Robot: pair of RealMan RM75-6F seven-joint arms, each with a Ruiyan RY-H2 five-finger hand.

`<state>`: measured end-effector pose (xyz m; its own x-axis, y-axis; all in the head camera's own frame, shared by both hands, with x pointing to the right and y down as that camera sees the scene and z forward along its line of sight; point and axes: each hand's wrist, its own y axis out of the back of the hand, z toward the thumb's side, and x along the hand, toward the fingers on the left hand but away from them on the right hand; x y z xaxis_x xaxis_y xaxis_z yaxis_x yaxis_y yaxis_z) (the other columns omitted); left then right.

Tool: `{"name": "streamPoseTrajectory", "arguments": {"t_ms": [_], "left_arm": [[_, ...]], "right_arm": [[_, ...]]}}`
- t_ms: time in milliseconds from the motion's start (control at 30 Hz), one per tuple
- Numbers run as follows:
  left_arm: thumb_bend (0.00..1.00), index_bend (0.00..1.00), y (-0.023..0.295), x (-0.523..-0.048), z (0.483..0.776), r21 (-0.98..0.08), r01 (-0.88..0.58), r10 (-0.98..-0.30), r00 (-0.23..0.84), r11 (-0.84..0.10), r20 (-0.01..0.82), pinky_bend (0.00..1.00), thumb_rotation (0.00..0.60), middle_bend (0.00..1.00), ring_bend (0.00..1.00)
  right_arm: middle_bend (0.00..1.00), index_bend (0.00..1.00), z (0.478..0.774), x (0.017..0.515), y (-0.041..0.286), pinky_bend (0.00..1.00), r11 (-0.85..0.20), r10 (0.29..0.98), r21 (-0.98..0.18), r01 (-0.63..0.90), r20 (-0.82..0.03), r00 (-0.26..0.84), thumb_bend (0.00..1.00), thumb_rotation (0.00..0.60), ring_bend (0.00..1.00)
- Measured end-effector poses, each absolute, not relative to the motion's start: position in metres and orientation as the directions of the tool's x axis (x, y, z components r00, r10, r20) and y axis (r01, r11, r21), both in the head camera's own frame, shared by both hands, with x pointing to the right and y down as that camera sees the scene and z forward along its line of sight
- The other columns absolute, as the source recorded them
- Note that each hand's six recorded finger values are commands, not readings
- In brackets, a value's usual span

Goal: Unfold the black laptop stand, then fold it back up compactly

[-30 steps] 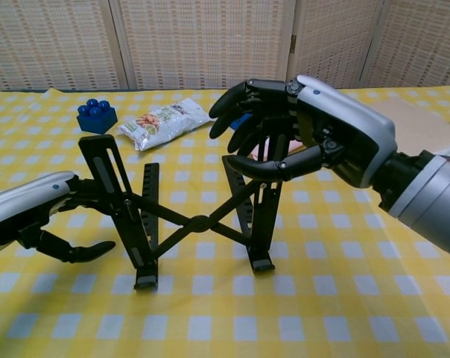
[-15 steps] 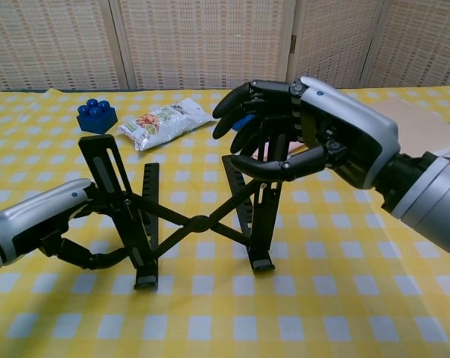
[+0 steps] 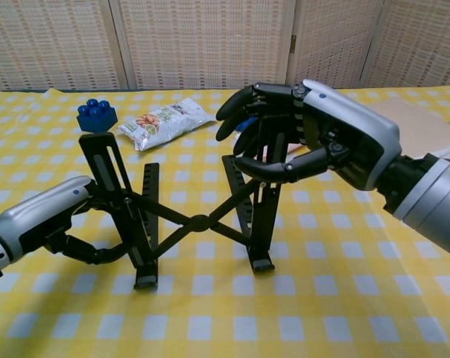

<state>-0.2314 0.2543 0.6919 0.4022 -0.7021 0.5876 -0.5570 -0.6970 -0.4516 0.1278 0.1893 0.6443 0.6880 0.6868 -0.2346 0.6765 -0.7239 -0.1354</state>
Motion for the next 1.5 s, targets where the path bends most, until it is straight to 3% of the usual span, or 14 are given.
{"name": "streamPoseTrajectory", "arguments": {"t_ms": [700,1133,1333,1500], "left_arm": [[0.40,0.56,0.257,-0.235,0.690,-0.472,-0.559,-0.718,0.385,-0.681,0.580,0.25,0.600,0.38,0.30],[0.53,0.58,0.256,-0.237,0.690,-0.466,-0.573,-0.722,0.381,-0.674,0.577,0.24,0.600,0.41,0.31],[0.54,0.58,0.251,-0.243,0.689,-0.467,-0.577,-0.726,0.377,-0.670,0.575,0.24,0.600,0.41,0.31],[0.53,0.54,0.246,-0.252,0.687,-0.457,-0.575,-0.716,0.379,-0.679,0.587,0.22,0.600,0.41,0.28]], "right_arm": [[0.40,0.38,0.645,0.127,0.191,0.38,-0.727,0.683,-0.135,0.673,-0.237,0.690,0.33,0.600,0.41],[0.40,0.38,0.646,0.127,0.191,0.38,-0.723,0.687,-0.133,0.678,-0.238,0.687,0.33,0.600,0.41],[0.40,0.38,0.646,0.127,0.190,0.38,-0.720,0.690,-0.134,0.681,-0.239,0.683,0.33,0.600,0.41],[0.38,0.31,0.648,0.126,0.189,0.32,-0.724,0.686,-0.135,0.676,-0.247,0.685,0.33,0.600,0.38]]}}
